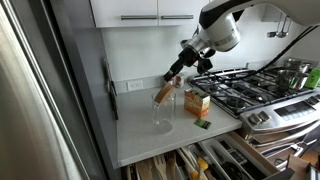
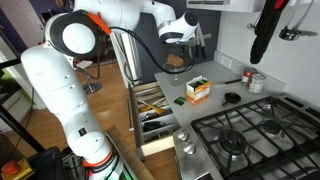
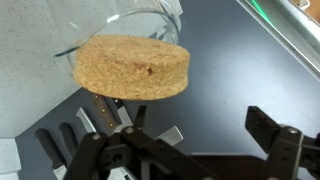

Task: Pick up the brown lid and put it on the clear jug

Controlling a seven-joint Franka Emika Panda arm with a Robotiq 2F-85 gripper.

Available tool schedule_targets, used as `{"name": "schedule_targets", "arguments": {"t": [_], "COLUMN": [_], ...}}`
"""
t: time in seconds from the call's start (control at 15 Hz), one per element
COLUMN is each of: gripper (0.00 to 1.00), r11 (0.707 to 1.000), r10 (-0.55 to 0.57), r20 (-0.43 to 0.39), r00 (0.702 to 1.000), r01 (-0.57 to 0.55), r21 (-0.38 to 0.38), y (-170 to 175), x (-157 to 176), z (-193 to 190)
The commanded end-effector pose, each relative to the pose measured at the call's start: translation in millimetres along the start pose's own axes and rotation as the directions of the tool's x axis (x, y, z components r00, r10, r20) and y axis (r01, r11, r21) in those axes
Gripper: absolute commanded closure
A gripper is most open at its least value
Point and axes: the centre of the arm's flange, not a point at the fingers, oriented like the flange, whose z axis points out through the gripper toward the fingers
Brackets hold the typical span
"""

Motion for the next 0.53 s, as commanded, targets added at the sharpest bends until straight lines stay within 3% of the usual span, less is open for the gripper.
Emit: {"name": "schedule_targets", "arguments": {"t": [0.0, 0.47], "gripper": [0.00, 0.00], "r11": [1.000, 0.999], "r10": [0.002, 0.033], "r20": [0.030, 0.071], "r00": [1.000, 0.997], "r01": [-0.002, -0.033], "r21": [-0.017, -0.004], "y": [2.0, -1.1], "x": [-7.3, -8.6], "z": [2.9, -1.8]}}
